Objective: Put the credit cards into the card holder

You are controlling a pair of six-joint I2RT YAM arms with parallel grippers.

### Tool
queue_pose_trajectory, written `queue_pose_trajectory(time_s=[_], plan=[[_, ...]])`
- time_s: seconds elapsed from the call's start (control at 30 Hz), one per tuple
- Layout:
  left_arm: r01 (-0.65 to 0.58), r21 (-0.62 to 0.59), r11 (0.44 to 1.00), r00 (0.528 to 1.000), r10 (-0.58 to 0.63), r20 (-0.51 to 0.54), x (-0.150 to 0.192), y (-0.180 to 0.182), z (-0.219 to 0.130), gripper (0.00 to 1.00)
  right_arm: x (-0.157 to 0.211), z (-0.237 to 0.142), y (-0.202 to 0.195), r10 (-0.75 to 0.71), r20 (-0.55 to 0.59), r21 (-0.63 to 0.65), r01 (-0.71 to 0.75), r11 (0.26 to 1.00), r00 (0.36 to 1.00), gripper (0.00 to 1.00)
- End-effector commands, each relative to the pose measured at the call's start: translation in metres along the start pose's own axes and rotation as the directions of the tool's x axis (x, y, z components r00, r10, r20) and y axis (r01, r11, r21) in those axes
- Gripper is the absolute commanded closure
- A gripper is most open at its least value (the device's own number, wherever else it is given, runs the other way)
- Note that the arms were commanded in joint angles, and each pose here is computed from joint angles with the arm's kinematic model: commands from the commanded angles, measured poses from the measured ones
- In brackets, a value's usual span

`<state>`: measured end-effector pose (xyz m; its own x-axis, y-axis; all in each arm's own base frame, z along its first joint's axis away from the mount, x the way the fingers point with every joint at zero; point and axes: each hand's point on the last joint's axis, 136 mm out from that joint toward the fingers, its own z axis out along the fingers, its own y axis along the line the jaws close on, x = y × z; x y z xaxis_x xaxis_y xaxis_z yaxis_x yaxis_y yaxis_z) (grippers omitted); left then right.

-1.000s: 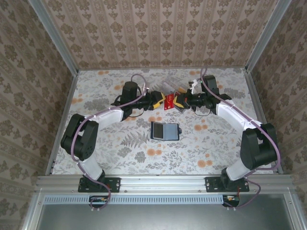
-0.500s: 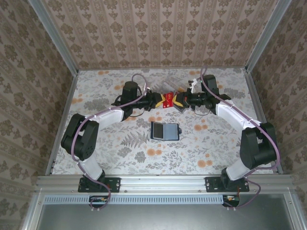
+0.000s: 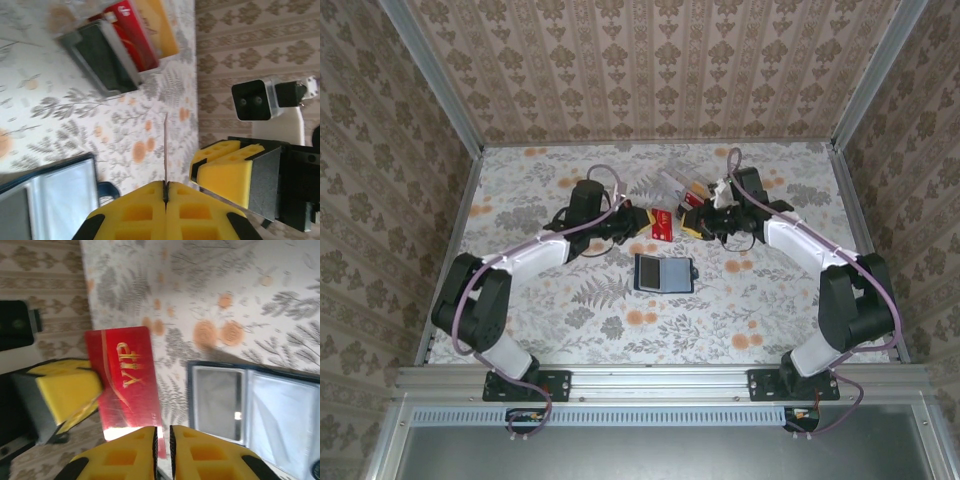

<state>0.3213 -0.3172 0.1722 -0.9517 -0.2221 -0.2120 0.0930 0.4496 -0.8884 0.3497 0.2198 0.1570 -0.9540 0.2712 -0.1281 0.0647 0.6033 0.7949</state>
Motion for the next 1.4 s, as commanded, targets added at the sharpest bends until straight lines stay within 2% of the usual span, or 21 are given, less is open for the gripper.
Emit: queue_pose_trajectory(time_s=[0.0, 0.07, 0.2, 0.3, 0.53, 0.7, 1.2, 1.37], plan=[[-0.053, -0.175, 0.983, 0.999, 0.054, 0.0, 0.02, 0.032, -0.008, 1.0, 0.027, 0.006, -0.028, -0.061, -0.045, 0.226, 0.07, 0.972, 0.997, 0.87], [-0.063, -0.223, 0.973, 0.998, 0.061, -0.015, 0.032, 0.041, -0.007, 1.0, 0.039, 0.017, -0.039, -0.078, -0.076, 0.305, 0.098, 0.947, 0.994, 0.91], [-0.08, -0.284, 0.955, 0.997, 0.075, -0.031, 0.049, 0.053, -0.005, 1.0, 0.054, 0.04, -0.049, -0.103, -0.104, 0.392, 0.136, 0.91, 0.989, 0.93], [-0.079, -0.308, 0.948, 0.997, 0.071, -0.038, 0.056, 0.062, -0.004, 1.0, 0.059, 0.041, -0.072, -0.085, -0.115, 0.51, 0.133, 0.85, 0.99, 0.94], [-0.092, -0.303, 0.949, 0.995, 0.075, -0.065, 0.061, 0.068, 0.008, 1.0, 0.061, 0.028, -0.109, -0.078, -0.129, 0.659, 0.144, 0.739, 0.989, 0.96], [-0.091, -0.307, 0.947, 0.994, 0.07, -0.08, 0.063, 0.072, 0.016, 1.0, 0.059, 0.018, -0.12, -0.089, -0.127, 0.706, 0.154, 0.691, 0.988, 0.95], [-0.061, -0.285, 0.957, 0.995, 0.037, -0.088, 0.073, 0.088, 0.03, 1.0, 0.07, 0.033, -0.154, -0.014, -0.154, 0.712, 0.121, 0.692, 0.988, 0.99], [-0.032, -0.322, 0.946, 0.997, 0.006, -0.082, 0.079, 0.1, 0.027, 1.0, 0.074, 0.034, -0.159, -0.005, -0.154, 0.715, 0.115, 0.69, 0.988, 1.0]])
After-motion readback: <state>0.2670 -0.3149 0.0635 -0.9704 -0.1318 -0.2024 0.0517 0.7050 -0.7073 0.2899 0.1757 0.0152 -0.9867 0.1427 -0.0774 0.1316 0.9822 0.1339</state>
